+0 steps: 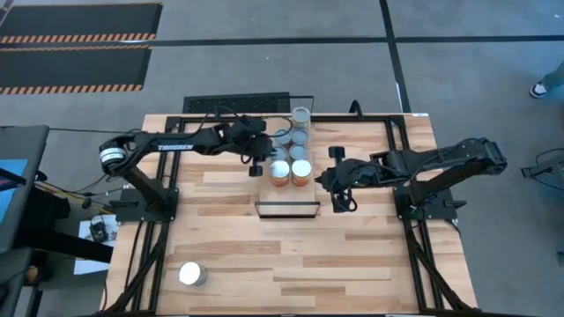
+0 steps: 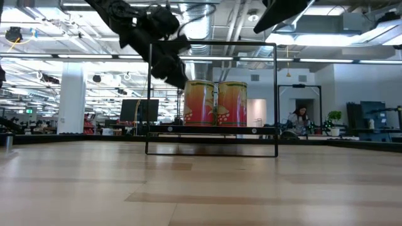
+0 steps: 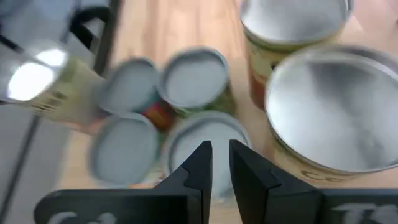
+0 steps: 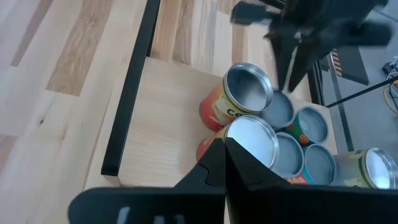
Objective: Pick and place cans onto a shelf
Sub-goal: Put the large canned peaches on the shelf
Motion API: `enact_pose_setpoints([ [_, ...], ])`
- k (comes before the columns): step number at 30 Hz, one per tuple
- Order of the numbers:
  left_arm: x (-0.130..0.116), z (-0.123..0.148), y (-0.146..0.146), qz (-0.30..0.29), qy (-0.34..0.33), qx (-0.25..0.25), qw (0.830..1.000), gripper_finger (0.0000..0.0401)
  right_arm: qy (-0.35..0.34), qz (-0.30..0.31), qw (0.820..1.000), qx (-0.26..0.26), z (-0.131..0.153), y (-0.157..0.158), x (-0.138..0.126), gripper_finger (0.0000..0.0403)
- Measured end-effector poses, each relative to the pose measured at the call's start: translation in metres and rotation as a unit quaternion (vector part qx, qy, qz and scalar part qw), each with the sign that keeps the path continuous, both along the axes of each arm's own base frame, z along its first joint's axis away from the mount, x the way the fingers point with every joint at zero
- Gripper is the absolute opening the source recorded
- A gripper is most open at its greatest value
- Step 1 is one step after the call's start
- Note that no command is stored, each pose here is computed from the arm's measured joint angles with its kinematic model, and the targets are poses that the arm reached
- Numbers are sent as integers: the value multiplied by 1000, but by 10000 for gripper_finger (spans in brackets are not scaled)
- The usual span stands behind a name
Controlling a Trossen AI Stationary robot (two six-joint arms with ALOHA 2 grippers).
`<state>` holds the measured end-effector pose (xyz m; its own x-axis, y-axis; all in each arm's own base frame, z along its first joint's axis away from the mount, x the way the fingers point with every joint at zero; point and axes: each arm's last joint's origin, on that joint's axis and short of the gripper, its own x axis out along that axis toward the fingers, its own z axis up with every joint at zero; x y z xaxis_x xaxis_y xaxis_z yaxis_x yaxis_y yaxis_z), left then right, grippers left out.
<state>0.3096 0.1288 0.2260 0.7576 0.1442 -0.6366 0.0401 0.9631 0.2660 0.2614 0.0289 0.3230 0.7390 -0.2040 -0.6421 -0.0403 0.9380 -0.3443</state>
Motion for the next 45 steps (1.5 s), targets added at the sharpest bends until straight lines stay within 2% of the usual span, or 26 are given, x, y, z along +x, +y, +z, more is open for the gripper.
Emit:
enact_pose_setpoints([
  [6, -19, 22, -8, 3, -29, 22, 999, 24, 4, 0, 1000, -1, -1, 0, -2, 4],
  [10, -40, 9, -15, 18, -33, 0, 999, 3, 3, -2, 1000, 1, -13, -1, -5, 4],
  [13, -55, -4, -21, 35, -67, -7, 997, 2, -17, -2, 1000, 5, -27, -2, -11, 4],
  [16, -72, -15, -29, 47, -99, -16, 994, 1, -75, -2, 997, 15, -38, -2, -15, 3],
  [20, -89, -17, -38, 54, -150, -27, 987, 0, -139, -1, 990, 24, -56, -4, -29, 4],
  [25, -104, -4, -45, 57, -181, -42, 981, 0, -219, 0, 975, 40, -75, -11, -55, 3],
  [30, -112, 10, -56, 26, -209, -65, 975, 0, -288, -11, 956, 63, -97, -20, -80, 4],
  [35, -115, 17, -73, 4, -204, -83, 975, 0, -342, -25, 935, 87, -129, -25, -103, 3],
  [40, -112, 24, -92, 11, -163, -70, 984, 0, -392, -34, 911, 122, -155, -26, -120, 4],
  [45, -111, 34, -113, 13, -129, -85, 988, 0, -384, -42, 914, 120, -157, -24, -120, 3],
])
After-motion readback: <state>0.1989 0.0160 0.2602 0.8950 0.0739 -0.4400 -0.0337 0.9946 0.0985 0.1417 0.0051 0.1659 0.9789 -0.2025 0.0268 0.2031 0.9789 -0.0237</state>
